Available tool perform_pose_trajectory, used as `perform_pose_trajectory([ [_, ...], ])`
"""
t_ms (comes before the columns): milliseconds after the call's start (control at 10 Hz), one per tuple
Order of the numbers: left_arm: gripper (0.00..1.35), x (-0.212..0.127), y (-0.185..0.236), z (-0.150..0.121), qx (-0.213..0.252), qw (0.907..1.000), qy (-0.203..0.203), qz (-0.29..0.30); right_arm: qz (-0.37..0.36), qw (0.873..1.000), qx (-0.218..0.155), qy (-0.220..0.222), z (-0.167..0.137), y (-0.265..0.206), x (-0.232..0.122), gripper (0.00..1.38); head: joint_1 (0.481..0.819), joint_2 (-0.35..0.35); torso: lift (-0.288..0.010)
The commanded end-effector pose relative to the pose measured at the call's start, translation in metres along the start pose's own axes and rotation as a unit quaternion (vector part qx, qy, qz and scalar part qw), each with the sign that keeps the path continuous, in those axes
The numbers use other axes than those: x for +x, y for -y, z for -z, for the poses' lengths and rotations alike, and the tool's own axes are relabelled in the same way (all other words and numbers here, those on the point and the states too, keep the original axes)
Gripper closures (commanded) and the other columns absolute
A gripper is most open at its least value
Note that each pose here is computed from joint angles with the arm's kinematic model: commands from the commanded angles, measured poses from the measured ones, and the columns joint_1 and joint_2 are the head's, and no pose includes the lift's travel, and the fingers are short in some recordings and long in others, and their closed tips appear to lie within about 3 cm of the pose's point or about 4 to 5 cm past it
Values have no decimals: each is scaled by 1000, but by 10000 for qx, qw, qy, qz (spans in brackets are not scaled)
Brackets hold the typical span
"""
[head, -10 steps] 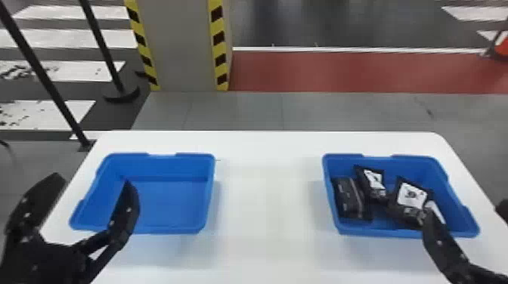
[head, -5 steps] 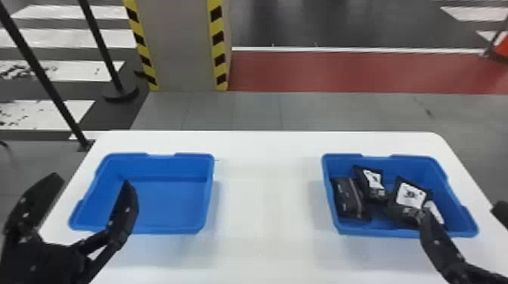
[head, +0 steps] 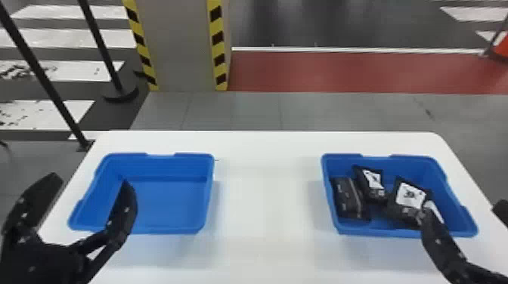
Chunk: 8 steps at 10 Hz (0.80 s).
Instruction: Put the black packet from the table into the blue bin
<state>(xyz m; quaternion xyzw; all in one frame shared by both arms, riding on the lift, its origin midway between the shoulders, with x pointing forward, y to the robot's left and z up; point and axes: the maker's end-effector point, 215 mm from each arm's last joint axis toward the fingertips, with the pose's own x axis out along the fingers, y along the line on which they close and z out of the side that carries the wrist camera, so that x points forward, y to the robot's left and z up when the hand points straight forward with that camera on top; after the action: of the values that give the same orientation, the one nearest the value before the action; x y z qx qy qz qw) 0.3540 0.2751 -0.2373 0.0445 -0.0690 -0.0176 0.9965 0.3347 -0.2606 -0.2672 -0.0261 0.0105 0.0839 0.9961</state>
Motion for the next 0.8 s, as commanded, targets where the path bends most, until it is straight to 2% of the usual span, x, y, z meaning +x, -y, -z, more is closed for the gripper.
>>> perform_pose_trajectory([
  [0, 111, 0, 0, 0, -7, 10000, 2, -10, 1, 10000, -1, 29, -1, 0, 0, 110, 695, 25, -110],
  [700, 111, 0, 0, -2, -3, 10000, 27, -10, -46, 10000, 11, 46, 1, -1, 3, 110, 695, 25, -110],
])
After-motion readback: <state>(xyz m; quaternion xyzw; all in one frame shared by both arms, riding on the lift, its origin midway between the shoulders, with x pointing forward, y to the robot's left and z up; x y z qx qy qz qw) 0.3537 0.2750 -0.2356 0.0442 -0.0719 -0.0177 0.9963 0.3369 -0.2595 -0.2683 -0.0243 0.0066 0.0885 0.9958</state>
